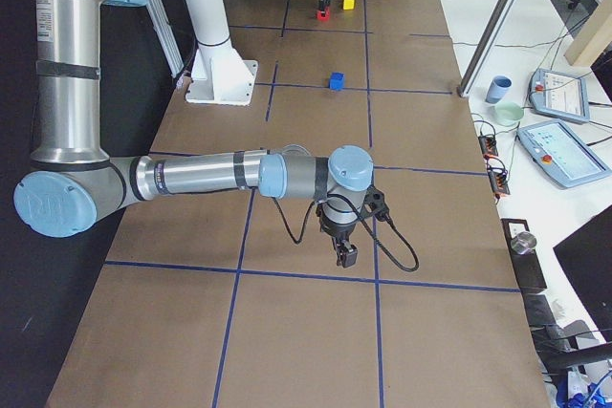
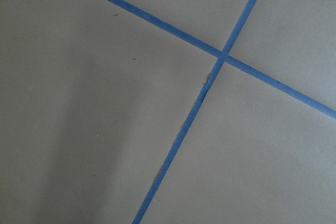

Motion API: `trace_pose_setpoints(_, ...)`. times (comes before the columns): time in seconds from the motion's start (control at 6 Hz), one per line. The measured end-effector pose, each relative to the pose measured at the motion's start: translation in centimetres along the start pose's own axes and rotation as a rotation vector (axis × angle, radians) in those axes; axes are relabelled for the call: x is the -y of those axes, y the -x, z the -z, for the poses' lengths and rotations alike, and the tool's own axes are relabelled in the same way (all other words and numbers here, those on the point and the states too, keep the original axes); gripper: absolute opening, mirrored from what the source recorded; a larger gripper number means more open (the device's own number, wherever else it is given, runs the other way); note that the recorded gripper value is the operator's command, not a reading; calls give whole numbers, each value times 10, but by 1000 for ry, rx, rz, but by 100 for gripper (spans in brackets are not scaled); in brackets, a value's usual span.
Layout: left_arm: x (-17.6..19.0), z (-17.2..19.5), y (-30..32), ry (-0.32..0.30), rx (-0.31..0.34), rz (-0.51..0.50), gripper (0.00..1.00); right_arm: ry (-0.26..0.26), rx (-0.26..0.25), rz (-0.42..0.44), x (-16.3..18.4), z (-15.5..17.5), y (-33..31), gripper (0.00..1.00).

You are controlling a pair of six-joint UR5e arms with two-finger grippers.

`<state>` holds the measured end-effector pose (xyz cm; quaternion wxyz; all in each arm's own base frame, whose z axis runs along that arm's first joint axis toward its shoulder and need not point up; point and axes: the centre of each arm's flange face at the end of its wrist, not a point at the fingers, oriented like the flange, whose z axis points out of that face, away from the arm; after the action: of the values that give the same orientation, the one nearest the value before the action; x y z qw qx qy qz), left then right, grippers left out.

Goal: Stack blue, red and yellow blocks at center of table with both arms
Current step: 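Lower the left gripper onto the red cube and close it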

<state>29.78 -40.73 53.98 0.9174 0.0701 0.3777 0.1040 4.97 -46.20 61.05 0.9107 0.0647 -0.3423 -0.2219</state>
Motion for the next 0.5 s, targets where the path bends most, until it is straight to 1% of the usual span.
trace_pose_setpoints(0.33, 2, 6, -6, -10, -8, -6, 4, 0, 0, -1, 0, 0, 0, 99)
trace_pose_setpoints(0.5, 8, 17, -18, -25, -22, -15, 4, 0, 0, -1, 0, 0, 0, 100)
